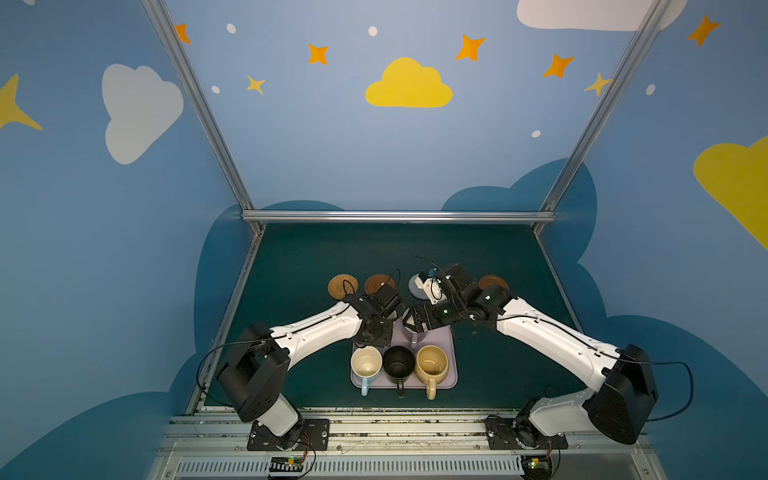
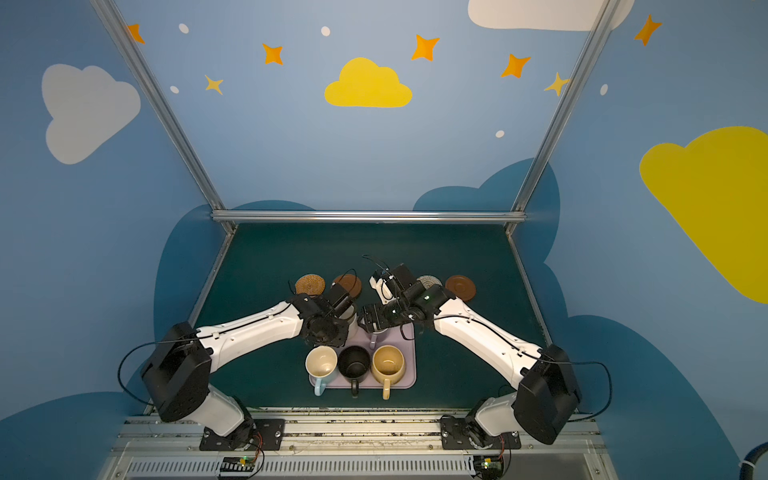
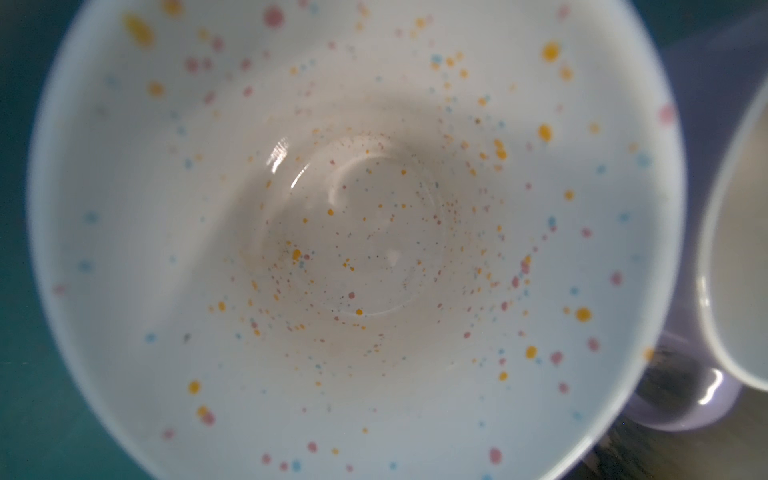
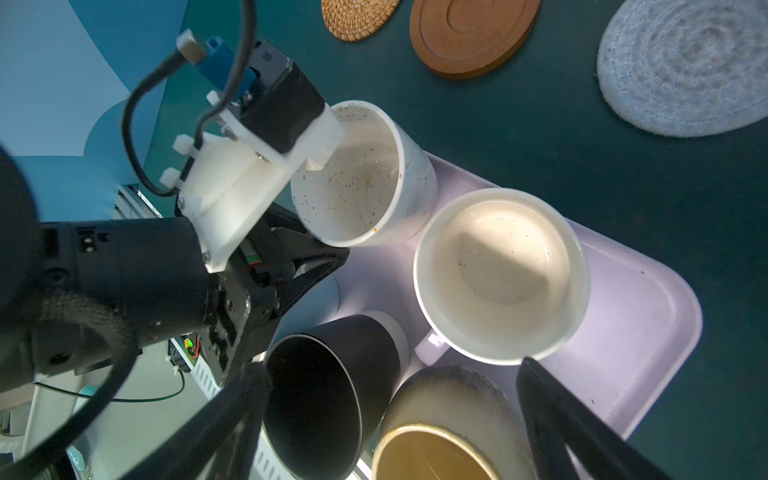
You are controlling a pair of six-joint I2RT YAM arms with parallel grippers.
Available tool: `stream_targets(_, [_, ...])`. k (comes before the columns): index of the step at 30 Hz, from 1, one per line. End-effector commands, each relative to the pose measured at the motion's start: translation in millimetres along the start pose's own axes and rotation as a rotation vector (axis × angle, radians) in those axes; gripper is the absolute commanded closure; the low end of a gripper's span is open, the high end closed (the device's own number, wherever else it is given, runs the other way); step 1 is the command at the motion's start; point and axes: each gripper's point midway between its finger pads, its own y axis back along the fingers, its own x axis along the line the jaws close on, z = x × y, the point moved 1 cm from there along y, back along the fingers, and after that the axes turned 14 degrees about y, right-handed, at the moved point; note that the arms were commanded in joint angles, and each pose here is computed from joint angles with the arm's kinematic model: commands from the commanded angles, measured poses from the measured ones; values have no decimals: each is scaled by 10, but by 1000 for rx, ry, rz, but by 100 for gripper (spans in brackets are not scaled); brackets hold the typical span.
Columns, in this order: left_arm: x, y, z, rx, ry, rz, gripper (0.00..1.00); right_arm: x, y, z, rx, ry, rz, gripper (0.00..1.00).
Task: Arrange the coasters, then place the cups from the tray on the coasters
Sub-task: 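Lower the left gripper onto the white speckled mug rim and close, then lift the speckled mug with the left gripper toward the far coaster row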
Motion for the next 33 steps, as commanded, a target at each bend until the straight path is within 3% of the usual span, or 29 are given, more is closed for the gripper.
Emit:
stream_targets(1, [-81,66,99,-31,-15,-16,87,20,40,2,-16,-1,4,7])
stream_targets(6, [-99,189,164,-63,-21,-23,97,67,85,54,-47,14,26,7])
stream_targets(13, [-153,355,217,-93,-20,-59,97,239,162,139,-114,60,113,7])
stream_targets(25, [-90,627,378,-163,-13,-40,97,224,220,217,-146,68,89,7])
stream_targets(33, [9,816,644,-221,9,-35,97,279,282,480,-208,93,92,7])
